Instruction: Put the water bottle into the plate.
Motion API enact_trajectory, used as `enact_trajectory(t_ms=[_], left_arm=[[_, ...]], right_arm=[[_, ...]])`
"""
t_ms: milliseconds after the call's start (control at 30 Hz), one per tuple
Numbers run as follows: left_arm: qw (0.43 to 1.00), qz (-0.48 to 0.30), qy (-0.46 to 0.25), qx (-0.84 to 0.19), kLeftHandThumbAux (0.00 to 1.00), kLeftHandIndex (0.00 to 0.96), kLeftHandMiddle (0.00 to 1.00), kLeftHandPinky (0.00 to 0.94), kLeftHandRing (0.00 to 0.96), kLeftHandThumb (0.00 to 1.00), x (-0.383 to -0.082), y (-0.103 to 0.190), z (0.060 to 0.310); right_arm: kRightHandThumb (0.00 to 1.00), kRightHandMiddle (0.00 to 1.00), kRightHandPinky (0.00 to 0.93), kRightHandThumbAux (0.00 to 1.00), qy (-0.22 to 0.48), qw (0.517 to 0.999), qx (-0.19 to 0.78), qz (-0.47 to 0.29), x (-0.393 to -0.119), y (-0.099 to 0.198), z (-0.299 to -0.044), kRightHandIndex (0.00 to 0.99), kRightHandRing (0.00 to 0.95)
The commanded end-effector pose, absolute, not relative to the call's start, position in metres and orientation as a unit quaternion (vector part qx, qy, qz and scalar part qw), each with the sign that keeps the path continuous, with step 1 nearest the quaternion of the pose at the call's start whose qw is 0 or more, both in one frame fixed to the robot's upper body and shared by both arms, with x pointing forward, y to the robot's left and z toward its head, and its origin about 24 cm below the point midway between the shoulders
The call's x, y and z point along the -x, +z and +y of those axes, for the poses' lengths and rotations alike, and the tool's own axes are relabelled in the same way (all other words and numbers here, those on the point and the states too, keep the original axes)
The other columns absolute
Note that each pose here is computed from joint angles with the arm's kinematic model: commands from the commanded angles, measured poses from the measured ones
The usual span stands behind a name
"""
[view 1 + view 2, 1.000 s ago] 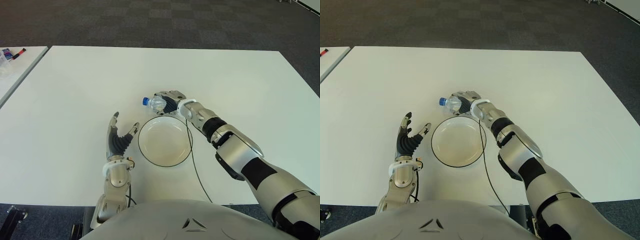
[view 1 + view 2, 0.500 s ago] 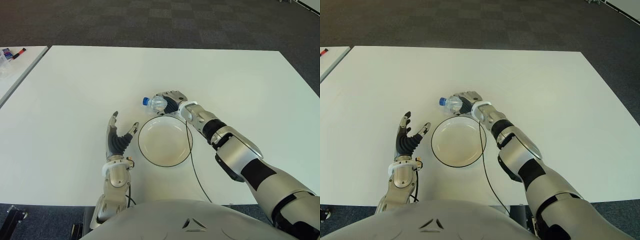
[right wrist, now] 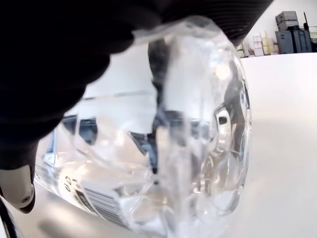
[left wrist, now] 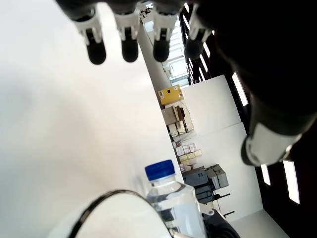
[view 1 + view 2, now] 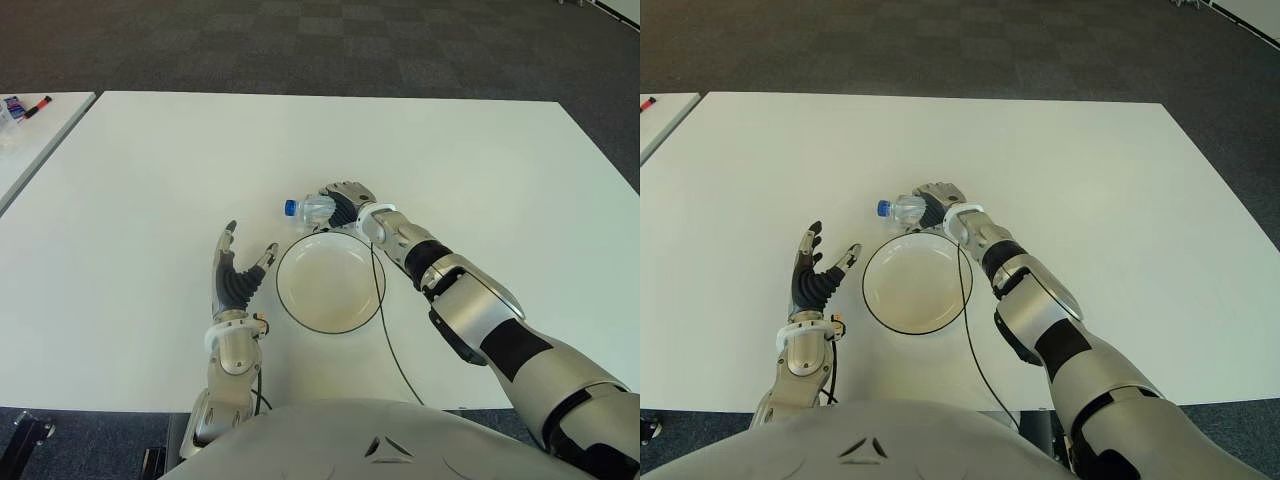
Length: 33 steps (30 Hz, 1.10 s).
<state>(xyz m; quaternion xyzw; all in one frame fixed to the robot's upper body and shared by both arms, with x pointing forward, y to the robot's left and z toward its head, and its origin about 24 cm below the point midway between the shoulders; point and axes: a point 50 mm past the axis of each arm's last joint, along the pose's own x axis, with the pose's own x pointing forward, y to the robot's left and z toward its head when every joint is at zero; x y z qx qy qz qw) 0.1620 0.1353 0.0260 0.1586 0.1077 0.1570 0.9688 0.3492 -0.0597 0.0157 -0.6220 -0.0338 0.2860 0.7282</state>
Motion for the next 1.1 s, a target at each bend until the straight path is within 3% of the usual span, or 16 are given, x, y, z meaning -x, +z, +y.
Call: enact_trajectory(t_ms=[33, 133, 233, 367, 600, 1100], left_arm=[[0.976, 0.106, 0.153, -0.111, 0.604, 0.068, 0.083, 0.117, 0.085, 0.227, -0.1622, 0.0296, 0.1157], [0.976, 0.104, 0.154, -0.110, 0.602, 0.071, 0.085, 0.118, 0.086, 0.234, -0.1622, 0.0297, 0.1160], [0.976, 0.101, 0.156, -0.111, 0.604, 0.074, 0.087, 0.111, 0.084, 0.239, -0.1620, 0.0297, 0.1164], [0.976, 0.100, 0.157, -0.111, 0.604, 0.075, 0.088, 0.108, 0.082, 0.241, -0.1616, 0.0294, 0.1170], [0.977, 0.098, 0.157, -0.110, 0.596, 0.076, 0.091, 0.112, 0.083, 0.243, -0.1612, 0.0289, 0.1181], [0.977, 0.096, 0.156, -0.111, 0.603, 0.080, 0.097, 0.122, 0.091, 0.251, -0.1605, 0.0281, 0.1201]], right_arm=[[0.505, 0.430, 0.470, 0.568, 0.294, 0.723, 0.625, 0.002, -0.3422, 0.0010, -0.0684, 0.355, 0.438], [0.532, 0.436, 0.470, 0.568, 0.294, 0.722, 0.626, -0.001, -0.3422, 0.0012, -0.0683, 0.379, 0.441], [0.647, 0.430, 0.453, 0.662, 0.294, 0.721, 0.627, -0.005, -0.3421, 0.0014, -0.0680, 0.409, 0.430], [0.694, 0.414, 0.420, 0.697, 0.295, 0.722, 0.626, -0.008, -0.3418, 0.0014, -0.0677, 0.423, 0.409], [0.711, 0.392, 0.375, 0.705, 0.291, 0.724, 0.625, -0.010, -0.3415, 0.0013, -0.0677, 0.430, 0.375], [0.714, 0.439, 0.459, 0.709, 0.295, 0.722, 0.625, -0.019, -0.3410, 0.0014, -0.0697, 0.430, 0.448]])
